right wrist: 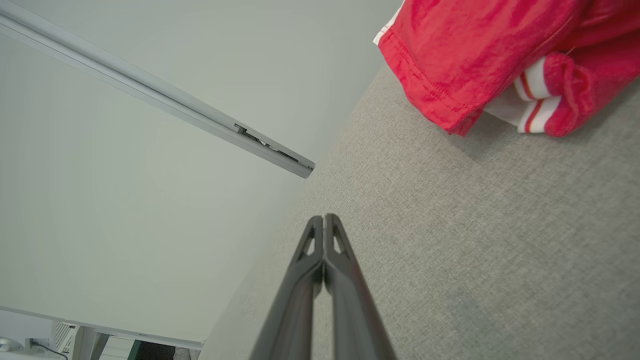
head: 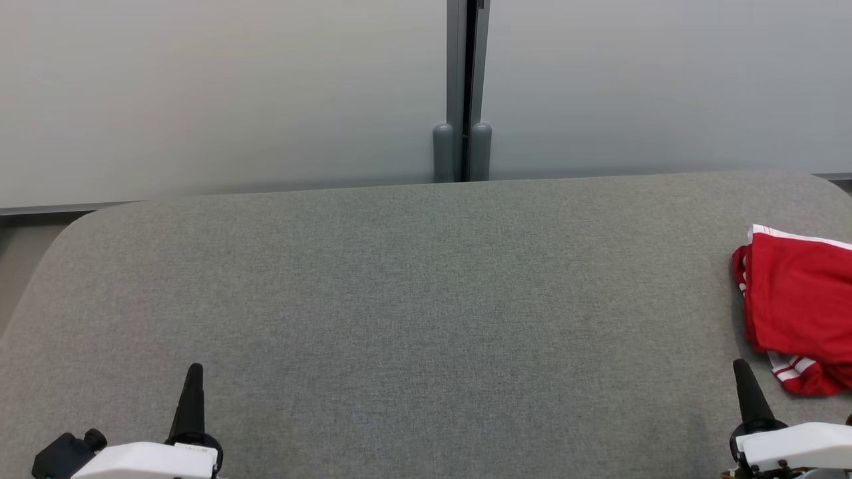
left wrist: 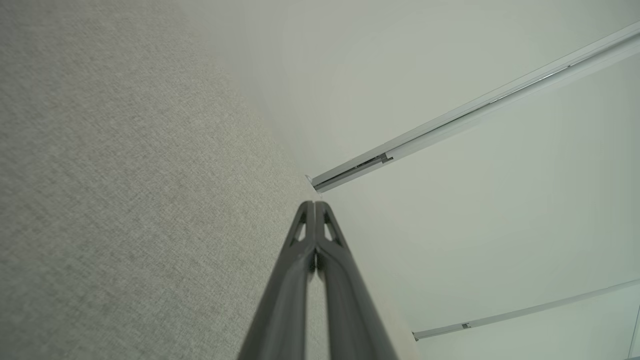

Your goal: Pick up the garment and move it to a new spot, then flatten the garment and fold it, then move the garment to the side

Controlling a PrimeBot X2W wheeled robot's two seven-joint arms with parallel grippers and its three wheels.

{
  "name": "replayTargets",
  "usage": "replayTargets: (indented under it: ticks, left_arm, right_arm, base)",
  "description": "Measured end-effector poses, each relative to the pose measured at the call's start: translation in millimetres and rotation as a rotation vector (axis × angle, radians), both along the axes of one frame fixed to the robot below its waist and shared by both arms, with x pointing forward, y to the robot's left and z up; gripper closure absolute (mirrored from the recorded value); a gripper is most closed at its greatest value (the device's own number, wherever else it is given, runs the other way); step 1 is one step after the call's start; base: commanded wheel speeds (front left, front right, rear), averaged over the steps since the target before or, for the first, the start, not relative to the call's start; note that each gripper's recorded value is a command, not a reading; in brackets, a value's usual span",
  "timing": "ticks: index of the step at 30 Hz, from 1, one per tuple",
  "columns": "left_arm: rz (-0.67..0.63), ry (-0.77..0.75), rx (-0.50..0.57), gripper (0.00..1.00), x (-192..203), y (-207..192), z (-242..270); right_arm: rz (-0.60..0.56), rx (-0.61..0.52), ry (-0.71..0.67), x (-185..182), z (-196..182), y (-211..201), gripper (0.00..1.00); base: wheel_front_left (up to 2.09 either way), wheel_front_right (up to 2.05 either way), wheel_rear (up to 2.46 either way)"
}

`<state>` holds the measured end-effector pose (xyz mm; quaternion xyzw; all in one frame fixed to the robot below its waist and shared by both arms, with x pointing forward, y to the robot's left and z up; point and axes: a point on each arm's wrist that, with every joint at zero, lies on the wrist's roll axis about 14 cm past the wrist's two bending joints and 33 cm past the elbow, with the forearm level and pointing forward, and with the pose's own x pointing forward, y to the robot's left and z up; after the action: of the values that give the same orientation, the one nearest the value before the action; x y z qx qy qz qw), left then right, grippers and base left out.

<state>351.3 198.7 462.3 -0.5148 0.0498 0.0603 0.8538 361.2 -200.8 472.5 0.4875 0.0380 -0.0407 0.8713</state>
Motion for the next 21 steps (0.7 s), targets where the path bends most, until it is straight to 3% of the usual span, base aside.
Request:
replayTargets:
  ticks: [21]
  left_arm:
    - [0.005,-0.044,-0.196,1.00,13.4,0.4,13.1]
  right_arm:
    - [-0.008,0.220,-0.031,10.5,10.5,0.7,1.00]
  base:
    - [0.00,0.00,0.00]
